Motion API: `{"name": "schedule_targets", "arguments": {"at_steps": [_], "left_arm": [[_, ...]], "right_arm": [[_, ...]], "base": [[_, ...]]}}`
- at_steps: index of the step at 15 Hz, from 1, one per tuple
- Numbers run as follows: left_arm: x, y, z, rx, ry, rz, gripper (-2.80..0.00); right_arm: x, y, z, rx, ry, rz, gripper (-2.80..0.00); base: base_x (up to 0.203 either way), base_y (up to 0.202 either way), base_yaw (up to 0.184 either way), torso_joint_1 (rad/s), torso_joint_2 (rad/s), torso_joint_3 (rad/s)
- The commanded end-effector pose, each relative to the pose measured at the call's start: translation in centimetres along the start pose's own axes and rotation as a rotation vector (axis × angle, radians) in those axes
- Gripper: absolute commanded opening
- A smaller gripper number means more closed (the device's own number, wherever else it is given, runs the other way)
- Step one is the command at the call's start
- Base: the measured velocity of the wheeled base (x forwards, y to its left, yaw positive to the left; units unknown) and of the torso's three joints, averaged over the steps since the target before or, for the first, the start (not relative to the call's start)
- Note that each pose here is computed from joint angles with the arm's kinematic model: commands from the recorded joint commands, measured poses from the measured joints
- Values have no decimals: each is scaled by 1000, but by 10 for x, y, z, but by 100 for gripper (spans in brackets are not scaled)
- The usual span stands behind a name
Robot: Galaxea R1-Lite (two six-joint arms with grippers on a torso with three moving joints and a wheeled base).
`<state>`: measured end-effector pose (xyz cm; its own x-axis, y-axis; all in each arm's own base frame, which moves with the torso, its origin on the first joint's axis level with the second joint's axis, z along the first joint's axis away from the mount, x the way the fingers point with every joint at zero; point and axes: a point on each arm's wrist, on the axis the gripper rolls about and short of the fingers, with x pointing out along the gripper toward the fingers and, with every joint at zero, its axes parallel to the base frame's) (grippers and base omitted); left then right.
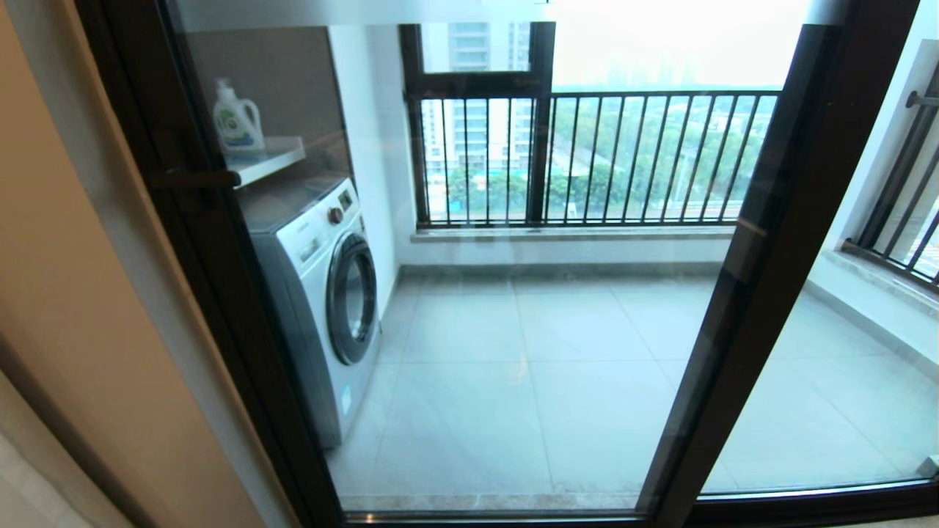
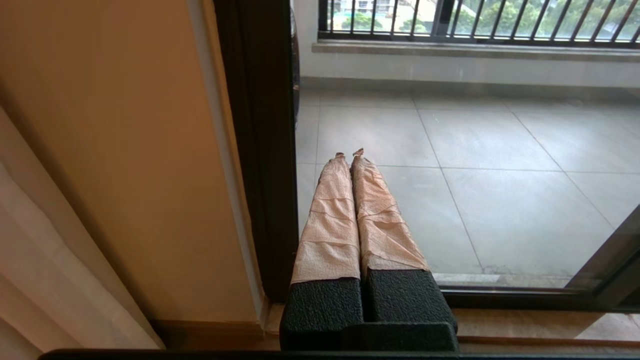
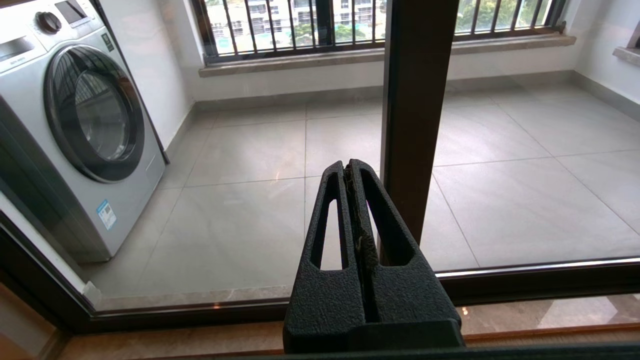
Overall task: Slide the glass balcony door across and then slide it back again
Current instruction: Open the slid door
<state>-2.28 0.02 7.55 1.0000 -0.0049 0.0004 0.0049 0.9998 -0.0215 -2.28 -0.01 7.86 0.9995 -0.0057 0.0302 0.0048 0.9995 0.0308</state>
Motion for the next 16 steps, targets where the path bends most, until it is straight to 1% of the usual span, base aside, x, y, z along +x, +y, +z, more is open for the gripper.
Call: {"name": "schedule_targets", "arguments": {"at_steps": [1, 13, 16], "left_arm": [[0, 0, 0, 0, 0, 0, -280], [0, 0, 0, 2, 2, 0, -280], [0, 0, 1, 25, -5, 0, -280]], "right_arm": [[1, 0, -3, 0, 12, -1, -280], [1, 0, -3, -2, 9, -1, -280], [1, 0, -3, -2, 9, -1, -280]], "base": [[0, 0, 0, 0, 0, 0], [0, 0, 0, 0, 0, 0], [0, 0, 0, 0, 0, 0]]}}
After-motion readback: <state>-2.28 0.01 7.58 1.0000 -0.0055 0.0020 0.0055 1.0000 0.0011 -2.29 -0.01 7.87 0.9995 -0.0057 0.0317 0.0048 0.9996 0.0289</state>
